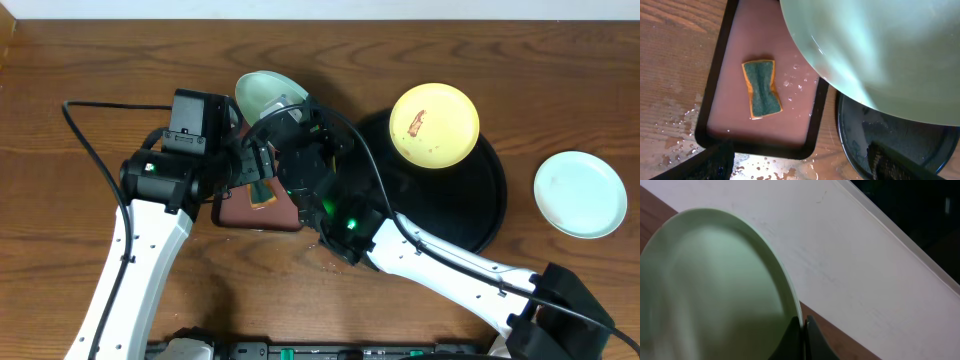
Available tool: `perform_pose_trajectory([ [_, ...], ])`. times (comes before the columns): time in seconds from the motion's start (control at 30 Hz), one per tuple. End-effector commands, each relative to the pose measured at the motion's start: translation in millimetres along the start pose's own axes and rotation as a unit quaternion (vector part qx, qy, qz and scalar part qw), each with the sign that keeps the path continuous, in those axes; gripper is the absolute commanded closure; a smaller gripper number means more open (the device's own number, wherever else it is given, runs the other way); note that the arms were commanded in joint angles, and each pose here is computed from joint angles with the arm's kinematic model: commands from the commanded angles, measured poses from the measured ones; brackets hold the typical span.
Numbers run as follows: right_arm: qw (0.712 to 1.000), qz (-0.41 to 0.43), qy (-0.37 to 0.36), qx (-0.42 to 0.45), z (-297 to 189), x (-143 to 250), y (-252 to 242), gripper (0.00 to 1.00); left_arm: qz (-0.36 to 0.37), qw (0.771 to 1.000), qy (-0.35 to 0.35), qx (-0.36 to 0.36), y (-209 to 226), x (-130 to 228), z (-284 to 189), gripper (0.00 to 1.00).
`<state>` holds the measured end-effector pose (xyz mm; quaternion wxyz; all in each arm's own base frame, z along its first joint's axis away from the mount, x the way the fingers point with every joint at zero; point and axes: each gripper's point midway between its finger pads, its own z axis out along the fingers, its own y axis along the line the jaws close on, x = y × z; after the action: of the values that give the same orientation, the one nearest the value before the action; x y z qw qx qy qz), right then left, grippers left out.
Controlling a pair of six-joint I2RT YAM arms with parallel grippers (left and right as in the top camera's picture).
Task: Clean dirty plates on tray and stack at the side
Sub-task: 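Lift the pale green plate by its rim with the right gripper, then carry the plate right and stack it on the cleaned plate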
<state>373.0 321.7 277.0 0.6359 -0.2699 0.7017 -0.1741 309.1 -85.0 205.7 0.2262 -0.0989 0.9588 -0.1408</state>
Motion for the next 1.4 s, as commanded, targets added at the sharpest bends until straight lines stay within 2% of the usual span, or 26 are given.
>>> perform_pose_trajectory([
  [0.0, 1.0, 0.012, -0.009, 0.009, -6, -10, -9, 0.99, 0.003, 1.0, -0.006, 0.006, -3, -5, -5, 0.14],
  [0.37, 1.0, 0.026, -0.003, -0.006, -3, -5, -5, 0.99, 0.003, 1.0, -0.006, 0.006, -3, -5, -5, 0.14],
  [0.47, 0.998, 0.051, 0.016, 0.026, 3, 5, -20, 0.99, 0.003, 1.0, -0.006, 0.006, -3, -5, -5, 0.14],
  [0.53, 0.999, 0.027, 0.016, -0.011, 4, 8, -7, 0.99, 0.003, 1.0, -0.006, 0.006, -3, -5, -5, 0.14],
  [0.57, 1.0, 0.013, 0.022, -0.005, 4, 11, -9, 0.99, 0.003, 1.0, -0.006, 0.006, -3, -5, -5, 0.14],
  [0.63, 0.998, 0.037, 0.04, 0.034, 7, 19, -25, 0.99, 0.003, 1.0, -0.006, 0.006, -3, -5, -5, 0.14],
  [0.67, 0.997, 0.058, 0.041, 0.03, 8, 20, -23, 0.99, 0.003, 1.0, -0.006, 0.006, -3, -5, -5, 0.14],
  [0.73, 0.999, 0.029, 0.038, -0.023, 7, 21, -4, 0.99, 0.003, 1.0, -0.006, 0.006, -3, -5, -5, 0.14],
  [0.83, 0.995, 0.067, 0.067, 0.028, 10, 36, -23, 0.99, 0.003, 1.0, -0.006, 0.006, -3, -5, -5, 0.14],
  [0.87, 0.993, 0.094, 0.074, 0.018, 11, 41, -20, 0.99, 0.003, 1.0, -0.006, 0.006, -3, -5, -5, 0.14],
  [0.93, 0.99, 0.1, 0.087, -0.058, 10, 49, 5, 0.99, 0.003, 1.0, -0.006, 0.006, -3, -5, -5, 0.14],
  [0.97, 0.986, 0.113, 0.1, -0.077, 7, 55, 10, 0.99, 0.003, 1.0, -0.006, 0.006, -3, -5, -5, 0.14],
  [1.1, 0.962, 0.214, 0.155, -0.063, -1, 77, -13, 0.99, 0.003, 1.0, -0.006, 0.006, -3, -5, -5, 0.14],
  [1.23, 0.918, 0.328, 0.2, -0.095, -6, 94, -53, 0.99, 0.003, 1.0, -0.006, 0.006, -3, -5, -5, 0.14],
  [1.37, 0.86, 0.438, 0.232, -0.12, -12, 115, -110, 0.99, 0.003, 1.0, -0.006, 0.006, -3, -5, -5, 0.14],
])
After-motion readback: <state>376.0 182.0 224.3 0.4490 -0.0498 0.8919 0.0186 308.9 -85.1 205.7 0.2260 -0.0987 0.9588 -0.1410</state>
